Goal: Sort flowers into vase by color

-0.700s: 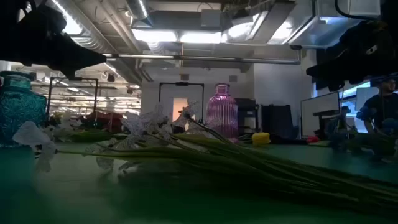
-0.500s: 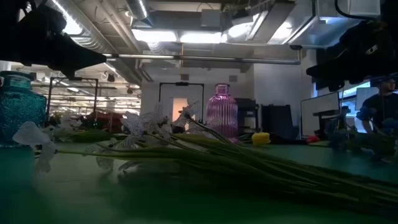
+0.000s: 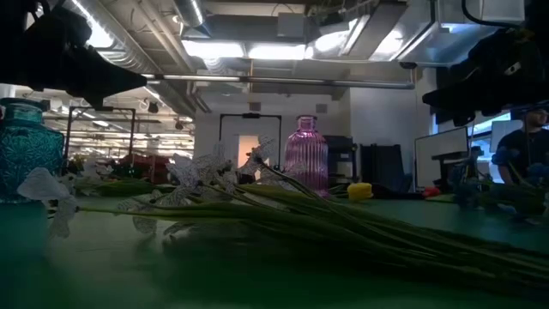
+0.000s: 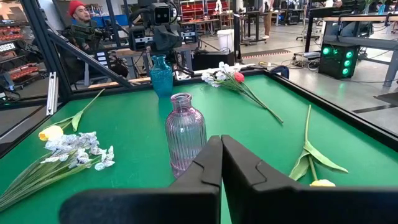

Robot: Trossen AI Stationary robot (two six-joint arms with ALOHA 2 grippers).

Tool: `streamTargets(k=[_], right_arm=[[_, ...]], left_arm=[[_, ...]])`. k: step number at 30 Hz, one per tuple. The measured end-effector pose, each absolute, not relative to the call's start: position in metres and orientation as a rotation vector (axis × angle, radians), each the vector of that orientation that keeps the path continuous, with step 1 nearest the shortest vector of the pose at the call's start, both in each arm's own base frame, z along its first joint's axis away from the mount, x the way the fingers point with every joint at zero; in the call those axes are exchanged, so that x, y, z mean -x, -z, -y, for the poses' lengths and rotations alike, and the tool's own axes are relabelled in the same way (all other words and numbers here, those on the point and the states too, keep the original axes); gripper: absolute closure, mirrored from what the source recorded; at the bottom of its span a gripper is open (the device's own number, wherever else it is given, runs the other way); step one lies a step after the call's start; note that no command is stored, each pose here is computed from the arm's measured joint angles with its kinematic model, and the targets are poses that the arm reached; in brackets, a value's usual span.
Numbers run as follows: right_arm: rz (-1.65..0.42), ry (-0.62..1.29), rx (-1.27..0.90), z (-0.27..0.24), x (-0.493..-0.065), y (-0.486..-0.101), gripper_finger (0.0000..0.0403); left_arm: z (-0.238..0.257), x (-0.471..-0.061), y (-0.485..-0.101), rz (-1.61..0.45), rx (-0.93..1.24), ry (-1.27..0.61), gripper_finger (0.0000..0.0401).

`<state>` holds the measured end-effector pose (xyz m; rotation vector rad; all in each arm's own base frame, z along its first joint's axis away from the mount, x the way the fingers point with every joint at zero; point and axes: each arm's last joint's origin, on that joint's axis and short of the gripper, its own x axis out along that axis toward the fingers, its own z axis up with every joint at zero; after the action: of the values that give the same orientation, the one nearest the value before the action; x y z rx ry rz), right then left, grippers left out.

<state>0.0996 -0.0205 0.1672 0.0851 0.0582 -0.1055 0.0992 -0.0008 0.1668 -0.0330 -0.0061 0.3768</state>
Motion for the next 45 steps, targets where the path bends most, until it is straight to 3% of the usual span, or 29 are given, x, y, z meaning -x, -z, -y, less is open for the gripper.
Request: streamTargets(k=[36,42,45], right_arm=[[0.007,0.099,-0.054,0.020,-0.100,-0.173,0.0397],[0.200,-0.001,-0.339,0.018,-0.098,-0.192,0.0397],[0.196,-0.126,-0.415,0.010,-0.102,-0.195,0.0400]], left_arm=[[0.001,-0.099,-0.167,0.006,0.033,-0.377,0.0397],[0.001,-0.099,-0.167,0.006,0.033,-0.377,0.0397],[0.001,-0.099,-0.167,0.005,0.033,-0.377,0.0397]])
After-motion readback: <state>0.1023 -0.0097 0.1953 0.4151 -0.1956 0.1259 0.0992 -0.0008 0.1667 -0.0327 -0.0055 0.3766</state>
